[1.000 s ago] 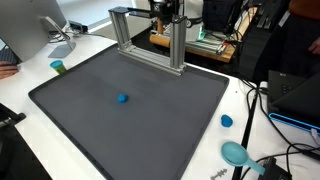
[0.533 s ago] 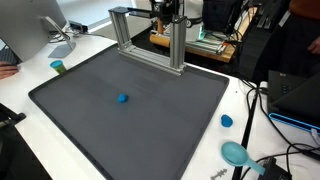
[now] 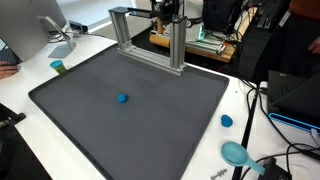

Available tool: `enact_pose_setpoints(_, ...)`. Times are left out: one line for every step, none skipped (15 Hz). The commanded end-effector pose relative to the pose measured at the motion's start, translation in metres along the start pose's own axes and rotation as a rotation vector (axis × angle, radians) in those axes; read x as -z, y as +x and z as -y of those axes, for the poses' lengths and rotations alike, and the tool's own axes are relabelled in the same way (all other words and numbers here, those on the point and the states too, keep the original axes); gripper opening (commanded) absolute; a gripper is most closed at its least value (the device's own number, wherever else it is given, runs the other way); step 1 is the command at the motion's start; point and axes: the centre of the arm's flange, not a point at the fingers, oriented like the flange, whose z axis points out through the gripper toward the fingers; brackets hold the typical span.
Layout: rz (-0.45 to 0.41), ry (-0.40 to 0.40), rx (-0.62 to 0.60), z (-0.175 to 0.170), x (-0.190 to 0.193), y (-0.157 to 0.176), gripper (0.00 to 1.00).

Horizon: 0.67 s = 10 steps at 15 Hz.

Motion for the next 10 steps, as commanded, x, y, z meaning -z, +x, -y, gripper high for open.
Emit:
enact_pose_setpoints(-0.007, 0.037, -0.050, 0.0006, -0.0032, -0.0024, 0.32)
enact_pose_setpoints(-0.015, 0.033, -0.060, 0.0002, -0.0030, -0.0024, 0.82)
enact_pose_setpoints(-0.019, 0.034, -0.061, -0.0001, -0.0028, -0.0026, 0.84)
enact_pose_setpoints(-0.029, 0.028, -0.059, 0.0002, -0.0032, -0.0034, 0.55)
enact_pose_setpoints(-0.039, 0.013, -0.057, 0.0006, -0.0030, -0.0036, 0.44)
enact_pose_setpoints(-0.048, 0.003, -0.056, 0.0018, -0.0029, -0.0037, 0.43)
enact_pose_setpoints(-0.052, -0.002, -0.054, 0.0028, -0.0026, -0.0040, 0.37)
enact_pose_setpoints(-0.055, -0.006, -0.050, 0.0036, -0.0025, -0.0043, 0.34)
enact_pose_setpoints(-0.052, -0.007, -0.045, 0.0041, -0.0027, -0.0050, 0.34)
enact_pose_setpoints(-0.047, -0.013, -0.042, 0.0039, -0.0027, -0.0055, 0.34)
